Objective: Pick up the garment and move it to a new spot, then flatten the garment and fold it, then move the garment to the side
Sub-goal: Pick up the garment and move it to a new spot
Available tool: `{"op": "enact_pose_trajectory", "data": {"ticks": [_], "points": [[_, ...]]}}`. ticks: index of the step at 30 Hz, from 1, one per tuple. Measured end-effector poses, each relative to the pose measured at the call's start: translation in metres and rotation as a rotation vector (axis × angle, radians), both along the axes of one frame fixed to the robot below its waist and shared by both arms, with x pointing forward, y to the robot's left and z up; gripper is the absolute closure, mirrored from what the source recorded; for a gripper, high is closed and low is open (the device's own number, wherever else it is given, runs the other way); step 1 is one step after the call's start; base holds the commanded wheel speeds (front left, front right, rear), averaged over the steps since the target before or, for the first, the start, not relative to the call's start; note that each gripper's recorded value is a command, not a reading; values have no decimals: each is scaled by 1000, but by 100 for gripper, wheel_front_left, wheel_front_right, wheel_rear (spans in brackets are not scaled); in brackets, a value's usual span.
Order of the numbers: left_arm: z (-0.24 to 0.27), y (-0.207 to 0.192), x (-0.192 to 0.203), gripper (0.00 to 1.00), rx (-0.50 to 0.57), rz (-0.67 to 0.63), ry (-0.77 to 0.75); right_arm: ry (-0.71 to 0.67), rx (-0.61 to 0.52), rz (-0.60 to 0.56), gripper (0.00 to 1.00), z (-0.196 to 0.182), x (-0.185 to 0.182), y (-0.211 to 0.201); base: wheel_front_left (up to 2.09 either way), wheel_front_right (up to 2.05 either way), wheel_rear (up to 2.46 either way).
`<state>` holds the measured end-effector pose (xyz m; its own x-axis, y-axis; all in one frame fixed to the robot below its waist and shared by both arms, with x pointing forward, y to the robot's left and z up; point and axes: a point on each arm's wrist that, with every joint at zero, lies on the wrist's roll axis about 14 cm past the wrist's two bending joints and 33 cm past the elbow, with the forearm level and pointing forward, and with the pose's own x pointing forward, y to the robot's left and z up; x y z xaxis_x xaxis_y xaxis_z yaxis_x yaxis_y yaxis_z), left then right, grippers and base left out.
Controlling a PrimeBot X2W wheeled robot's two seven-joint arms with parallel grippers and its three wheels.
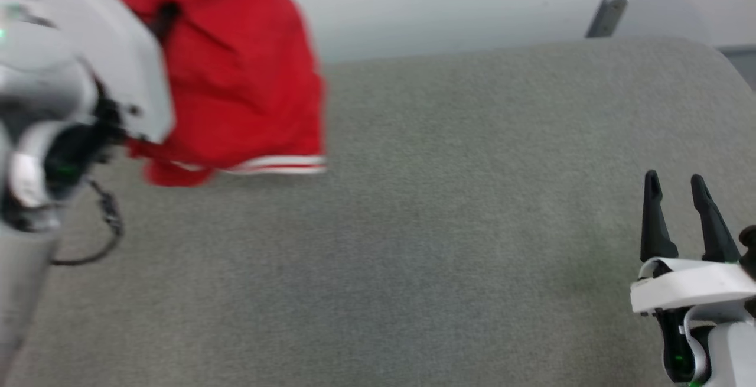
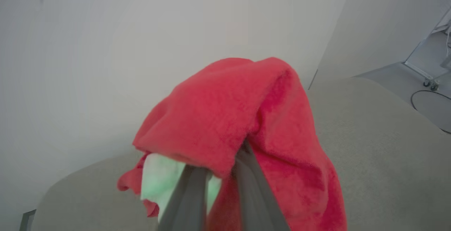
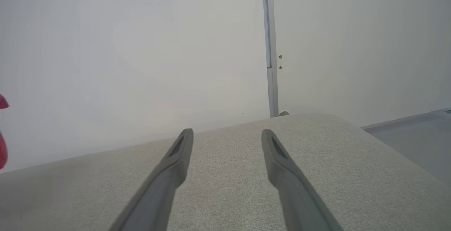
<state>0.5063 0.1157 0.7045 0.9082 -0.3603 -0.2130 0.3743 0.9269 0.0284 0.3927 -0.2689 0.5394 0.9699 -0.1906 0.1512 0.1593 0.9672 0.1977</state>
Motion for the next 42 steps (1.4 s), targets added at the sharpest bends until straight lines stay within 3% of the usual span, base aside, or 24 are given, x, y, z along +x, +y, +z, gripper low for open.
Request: {"op": "enact_pose_trajectory", "data": {"ticks": [6,12,22,30,31,33,34,42], "points": [[-60,-61,3,100,27,-140,133,26,11,-18,0,-12,3,-3,0,0,0],[-142,-96,-4,100,85,-233,327,63,23,-23,0,-28,6,-4,0,0,0],[-276,-102,-25,100,215,-256,637,120,39,-19,0,-49,14,-3,0,0,0],[-310,-102,-31,100,253,-259,719,118,47,4,0,-50,21,4,0,0,0],[-311,-102,-32,96,258,-265,718,114,48,7,0,-49,22,5,0,0,0],[-311,-104,-33,49,261,-289,704,109,49,14,0,-47,22,8,0,0,0],[-309,-104,-33,0,254,-291,698,106,49,19,0,-46,22,9,0,0,0],[-282,-98,-37,0,199,-300,654,80,26,43,0,-33,17,18,0,0,0]]}}
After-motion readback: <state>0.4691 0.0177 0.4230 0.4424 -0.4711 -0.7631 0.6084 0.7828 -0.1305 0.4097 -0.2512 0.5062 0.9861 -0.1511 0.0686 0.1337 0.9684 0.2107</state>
